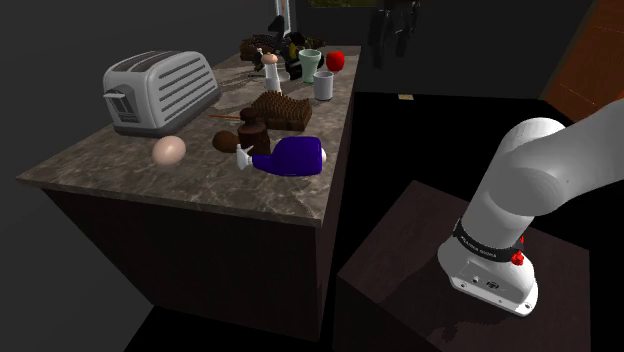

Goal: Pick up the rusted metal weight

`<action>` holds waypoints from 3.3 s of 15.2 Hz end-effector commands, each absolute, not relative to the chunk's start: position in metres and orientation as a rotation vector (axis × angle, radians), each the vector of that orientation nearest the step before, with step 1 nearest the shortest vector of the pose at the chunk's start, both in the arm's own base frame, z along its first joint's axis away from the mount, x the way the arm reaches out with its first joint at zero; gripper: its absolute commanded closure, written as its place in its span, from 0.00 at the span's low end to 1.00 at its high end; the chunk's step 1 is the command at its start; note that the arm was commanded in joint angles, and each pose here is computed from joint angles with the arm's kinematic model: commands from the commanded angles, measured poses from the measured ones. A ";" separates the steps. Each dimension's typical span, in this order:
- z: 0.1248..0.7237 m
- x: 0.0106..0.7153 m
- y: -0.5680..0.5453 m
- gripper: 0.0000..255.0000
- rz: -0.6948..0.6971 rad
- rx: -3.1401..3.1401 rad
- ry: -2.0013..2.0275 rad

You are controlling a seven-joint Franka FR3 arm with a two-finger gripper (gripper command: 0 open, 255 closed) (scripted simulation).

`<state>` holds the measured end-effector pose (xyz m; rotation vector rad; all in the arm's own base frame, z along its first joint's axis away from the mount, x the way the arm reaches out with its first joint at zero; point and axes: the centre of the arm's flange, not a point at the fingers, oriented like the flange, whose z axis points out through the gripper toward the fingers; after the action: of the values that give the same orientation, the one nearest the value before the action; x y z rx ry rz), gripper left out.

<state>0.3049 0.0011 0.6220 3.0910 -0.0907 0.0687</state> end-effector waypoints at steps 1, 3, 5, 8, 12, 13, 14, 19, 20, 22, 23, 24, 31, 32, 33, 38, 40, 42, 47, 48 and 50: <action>0.622 0.305 0.001 0.00 0.069 3.091 -0.091; 0.614 0.328 0.012 0.00 0.059 3.096 -0.086; 0.606 0.351 0.024 0.00 0.050 3.102 -0.080; 0.594 0.385 0.041 0.00 0.036 3.110 -0.072; 0.577 0.430 0.064 0.00 0.017 3.120 -0.062; 0.573 0.441 0.070 0.00 0.012 3.123 -0.059; 0.569 0.453 0.076 0.00 0.007 3.125 -0.057; 0.547 0.509 0.106 0.00 -0.017 3.138 -0.043; 0.543 0.520 0.112 0.00 -0.022 3.141 -0.041; 0.534 0.542 0.125 0.00 -0.031 3.146 -0.035; 0.530 0.553 0.131 0.00 -0.036 3.148 -0.033; 0.525 0.564 0.137 0.00 -0.041 3.151 -0.030; 0.493 0.616 0.167 0.00 -0.065 3.162 -0.017; 0.488 0.616 0.167 0.00 -0.065 3.162 -0.017; 0.483 0.616 0.167 0.00 -0.065 3.162 -0.017; 0.464 0.616 0.167 0.00 -0.065 3.162 -0.017; 0.463 0.617 0.167 1.00 -0.065 3.162 -0.017; 0.463 0.617 0.167 1.00 -0.065 3.162 -0.017; 0.463 0.617 0.167 1.00 -0.065 3.162 -0.017; 0.464 0.616 0.167 1.00 -0.065 3.162 -0.017; 0.474 0.616 0.167 1.00 -0.065 3.162 -0.017</action>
<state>0.6165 0.1672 0.4704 3.1621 -0.0176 -0.0652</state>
